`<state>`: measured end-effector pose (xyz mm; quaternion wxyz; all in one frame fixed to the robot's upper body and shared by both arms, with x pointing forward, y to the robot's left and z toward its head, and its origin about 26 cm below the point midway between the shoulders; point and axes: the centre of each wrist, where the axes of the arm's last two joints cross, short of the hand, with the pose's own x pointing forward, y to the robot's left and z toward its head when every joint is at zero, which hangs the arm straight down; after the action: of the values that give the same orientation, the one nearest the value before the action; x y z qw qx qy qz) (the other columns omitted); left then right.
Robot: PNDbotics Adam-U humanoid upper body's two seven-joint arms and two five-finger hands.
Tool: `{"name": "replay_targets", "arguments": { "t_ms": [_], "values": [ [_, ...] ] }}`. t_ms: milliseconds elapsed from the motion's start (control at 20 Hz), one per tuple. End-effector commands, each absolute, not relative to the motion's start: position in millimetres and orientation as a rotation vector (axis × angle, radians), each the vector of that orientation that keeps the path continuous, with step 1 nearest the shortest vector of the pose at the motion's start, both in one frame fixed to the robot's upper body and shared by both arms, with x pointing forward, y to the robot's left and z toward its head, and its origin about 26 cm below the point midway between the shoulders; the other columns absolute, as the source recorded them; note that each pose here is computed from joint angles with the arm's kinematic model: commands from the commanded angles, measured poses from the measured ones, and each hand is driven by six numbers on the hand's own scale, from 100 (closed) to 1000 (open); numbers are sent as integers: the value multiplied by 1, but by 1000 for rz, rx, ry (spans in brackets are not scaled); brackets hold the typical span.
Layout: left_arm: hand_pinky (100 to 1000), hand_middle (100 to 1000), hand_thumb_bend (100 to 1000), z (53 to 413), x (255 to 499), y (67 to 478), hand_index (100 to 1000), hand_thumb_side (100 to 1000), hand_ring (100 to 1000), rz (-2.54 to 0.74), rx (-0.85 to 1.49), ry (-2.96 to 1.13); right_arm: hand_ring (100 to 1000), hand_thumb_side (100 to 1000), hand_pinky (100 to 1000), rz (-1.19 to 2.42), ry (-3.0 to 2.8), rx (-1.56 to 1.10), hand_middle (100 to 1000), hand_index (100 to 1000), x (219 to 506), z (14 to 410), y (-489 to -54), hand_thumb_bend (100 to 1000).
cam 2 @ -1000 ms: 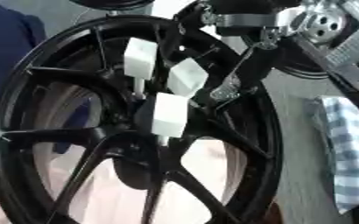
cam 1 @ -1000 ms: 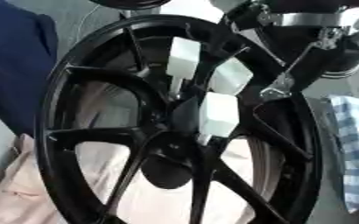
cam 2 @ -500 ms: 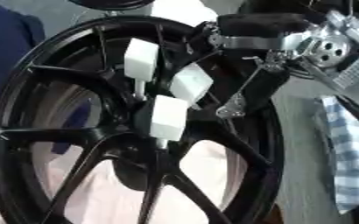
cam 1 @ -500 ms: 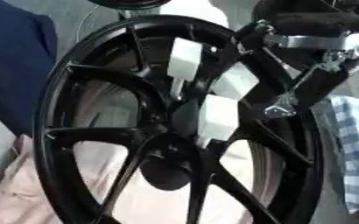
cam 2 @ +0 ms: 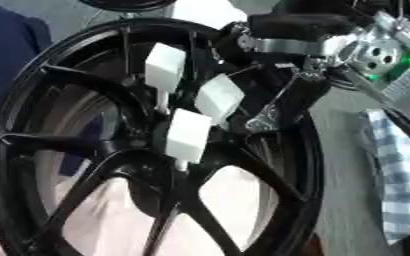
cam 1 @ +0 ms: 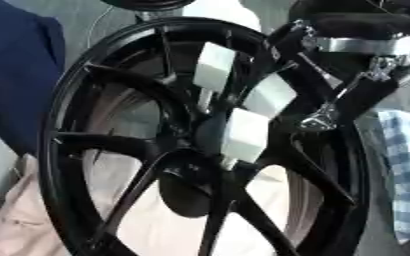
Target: Pull the pin out of the wheel hub.
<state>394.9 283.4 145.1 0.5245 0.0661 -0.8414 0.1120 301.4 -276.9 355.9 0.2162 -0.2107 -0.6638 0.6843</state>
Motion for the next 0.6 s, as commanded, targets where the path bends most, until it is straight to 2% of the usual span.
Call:
{"name": "replay_targets", "arguments": {
  "t_ms": [50, 600],
  "values": [
    [578, 493, 200, 157, 395, 283, 666, 873, 527, 258, 152, -2048, 777, 100, 838, 1908, -1840, -652, 655, 718, 296, 366, -278, 399],
    [578, 492, 201, 158, 396, 280, 666, 873, 527, 256, 144, -2048, 753, 100, 828, 1895, -1838, -643, 612, 694, 302, 359, -276, 373]
  ]
}}
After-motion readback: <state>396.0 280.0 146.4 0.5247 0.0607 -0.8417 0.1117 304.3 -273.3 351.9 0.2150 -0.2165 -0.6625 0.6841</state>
